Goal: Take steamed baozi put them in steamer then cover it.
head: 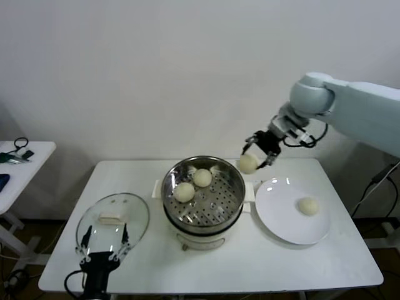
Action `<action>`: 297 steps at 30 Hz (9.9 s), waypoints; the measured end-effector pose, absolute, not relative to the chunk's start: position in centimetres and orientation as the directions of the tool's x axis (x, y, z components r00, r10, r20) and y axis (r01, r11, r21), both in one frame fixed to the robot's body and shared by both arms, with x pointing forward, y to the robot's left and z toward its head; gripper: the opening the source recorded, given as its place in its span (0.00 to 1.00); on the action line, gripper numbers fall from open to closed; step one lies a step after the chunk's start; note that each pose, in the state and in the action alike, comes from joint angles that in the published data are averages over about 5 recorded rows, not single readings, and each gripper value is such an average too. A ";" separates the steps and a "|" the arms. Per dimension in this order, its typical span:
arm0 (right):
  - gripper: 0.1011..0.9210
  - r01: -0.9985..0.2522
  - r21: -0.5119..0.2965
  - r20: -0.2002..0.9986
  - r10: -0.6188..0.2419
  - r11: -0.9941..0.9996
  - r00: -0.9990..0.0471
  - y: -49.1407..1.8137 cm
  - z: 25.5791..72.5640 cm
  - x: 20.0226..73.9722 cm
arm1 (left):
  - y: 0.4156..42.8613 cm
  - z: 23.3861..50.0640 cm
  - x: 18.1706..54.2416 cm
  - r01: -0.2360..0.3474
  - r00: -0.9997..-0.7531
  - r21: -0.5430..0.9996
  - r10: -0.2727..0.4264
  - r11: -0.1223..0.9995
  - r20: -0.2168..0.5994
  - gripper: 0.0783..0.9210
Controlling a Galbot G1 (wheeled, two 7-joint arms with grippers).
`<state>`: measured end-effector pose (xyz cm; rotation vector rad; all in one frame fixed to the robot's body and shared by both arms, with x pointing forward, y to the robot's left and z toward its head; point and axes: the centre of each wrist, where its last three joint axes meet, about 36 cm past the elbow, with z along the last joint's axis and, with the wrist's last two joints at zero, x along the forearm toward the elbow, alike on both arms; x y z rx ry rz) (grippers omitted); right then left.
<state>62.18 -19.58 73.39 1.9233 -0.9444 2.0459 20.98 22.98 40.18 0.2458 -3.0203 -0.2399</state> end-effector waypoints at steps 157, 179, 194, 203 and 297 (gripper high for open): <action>0.59 -0.944 -0.247 0.923 -0.351 -0.219 -0.160 -20.7 70.5 64.3 | 23.5 40.4 21.5 -0.159 -0.982 0.148 -0.172 0.976 0.084 0.88; 0.59 -0.962 -0.196 0.950 -0.281 -0.192 -0.137 -15.7 60.5 62.7 | 23.6 40.6 22.1 -0.158 -0.982 0.129 -0.170 0.979 0.085 0.88; 0.88 -0.960 -0.215 0.937 -0.314 -0.178 -0.152 -16.6 61.9 63.4 | 23.5 40.6 22.1 -0.155 -0.981 0.132 -0.169 0.979 0.099 0.88; 0.88 -0.938 -0.345 0.832 -0.451 0.034 -0.322 -20.8 65.7 63.8 | 23.7 40.7 22.2 -0.149 -0.979 0.151 -0.168 0.977 0.119 0.88; 0.88 -0.076 -0.067 0.168 -0.064 0.995 -0.984 -38.5 26.1 31.9 | 38.9 23.4 32.0 0.001 -1.000 0.999 -0.015 -0.045 0.000 0.88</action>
